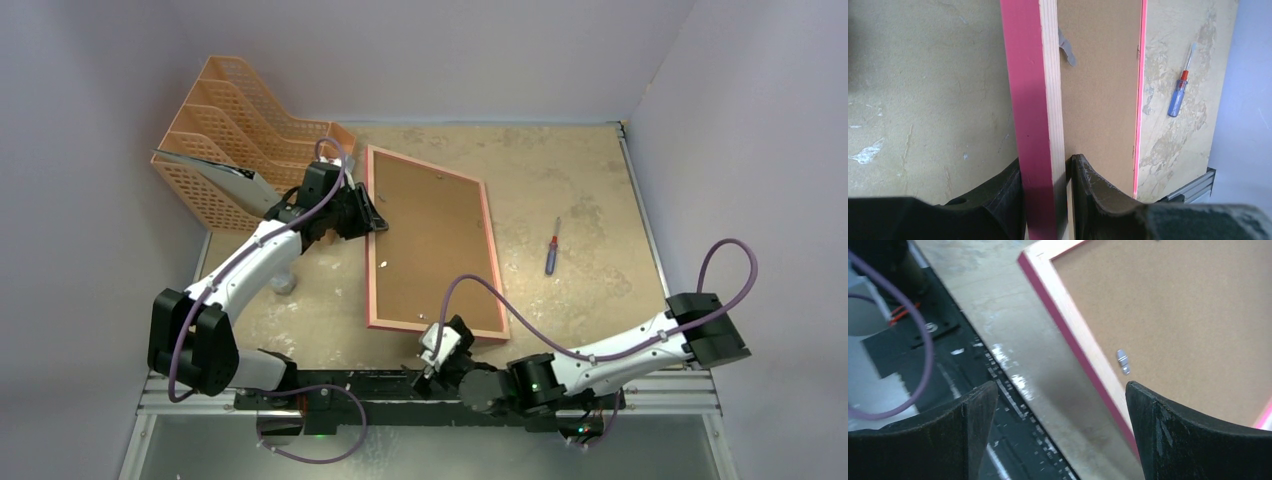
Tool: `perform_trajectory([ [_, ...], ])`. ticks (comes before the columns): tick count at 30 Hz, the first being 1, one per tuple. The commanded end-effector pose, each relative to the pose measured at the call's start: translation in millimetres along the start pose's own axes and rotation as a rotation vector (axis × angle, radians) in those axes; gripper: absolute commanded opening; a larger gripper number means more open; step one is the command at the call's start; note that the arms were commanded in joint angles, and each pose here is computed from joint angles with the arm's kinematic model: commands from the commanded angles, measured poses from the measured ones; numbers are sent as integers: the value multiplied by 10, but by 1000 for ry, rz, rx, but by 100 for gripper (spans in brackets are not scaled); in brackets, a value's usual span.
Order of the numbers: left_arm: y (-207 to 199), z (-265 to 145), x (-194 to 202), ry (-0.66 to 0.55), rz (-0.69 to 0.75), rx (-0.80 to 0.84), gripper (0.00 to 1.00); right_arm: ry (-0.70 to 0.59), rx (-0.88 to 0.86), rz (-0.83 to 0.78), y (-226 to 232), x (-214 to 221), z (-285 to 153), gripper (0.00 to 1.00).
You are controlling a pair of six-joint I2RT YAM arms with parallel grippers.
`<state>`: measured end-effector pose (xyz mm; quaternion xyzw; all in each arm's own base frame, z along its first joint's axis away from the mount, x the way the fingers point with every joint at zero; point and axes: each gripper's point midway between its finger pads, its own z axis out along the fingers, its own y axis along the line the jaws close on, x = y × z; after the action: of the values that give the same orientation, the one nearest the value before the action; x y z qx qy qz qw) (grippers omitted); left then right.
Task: Take the photo out of the frame
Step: Turn over the photo frame at the center of the board.
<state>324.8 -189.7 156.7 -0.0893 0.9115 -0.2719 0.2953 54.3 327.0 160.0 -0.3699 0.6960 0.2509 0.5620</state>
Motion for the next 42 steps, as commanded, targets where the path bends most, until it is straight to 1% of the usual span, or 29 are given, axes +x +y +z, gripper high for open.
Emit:
perform_trajectory([
  [1, 170, -68, -194, -67, 86, -107, 0, -83, 137, 28, -241, -434, 161, 99],
  [4, 167, -48, -164, -52, 95, -99, 0, -87, 165, -38, -315, -460, 179, 99],
  [6, 162, -24, -142, -42, 96, -92, 0, -97, 113, -115, -262, -456, 202, 99],
  [7, 163, -18, -143, -40, 95, -94, 0, -104, 86, -129, -221, -475, 224, 99],
  [15, 209, -22, -117, -20, 95, -121, 0, -71, 89, -257, -105, -435, 436, 99],
  [17, 213, -25, -115, -17, 97, -124, 0, -58, 85, -272, -90, -391, 507, 98],
  [20, 201, -33, -106, -12, 100, -121, 0, -45, 126, -280, -145, -389, 593, 97],
  [23, 202, -33, -101, -9, 99, -121, 0, -51, 133, -294, -190, -431, 684, 92],
  [28, 204, -38, -93, -4, 97, -123, 0, -42, 167, -346, -217, -382, 817, 90],
  [33, 182, -52, -102, -2, 95, -120, 0, -40, 222, -364, -288, -329, 909, 84],
  [36, 183, -65, -109, -1, 97, -124, 0, -35, 277, -374, -379, -292, 930, 78],
  [38, 193, -71, -107, 0, 100, -130, 0, -41, 313, -383, -433, -314, 929, 71],
  [40, 196, -77, -110, -1, 99, -133, 0, -48, 332, -386, -462, -332, 928, 69],
  [42, 186, -87, -116, -3, 101, -129, 0, -51, 366, -386, -505, -328, 918, 63],
])
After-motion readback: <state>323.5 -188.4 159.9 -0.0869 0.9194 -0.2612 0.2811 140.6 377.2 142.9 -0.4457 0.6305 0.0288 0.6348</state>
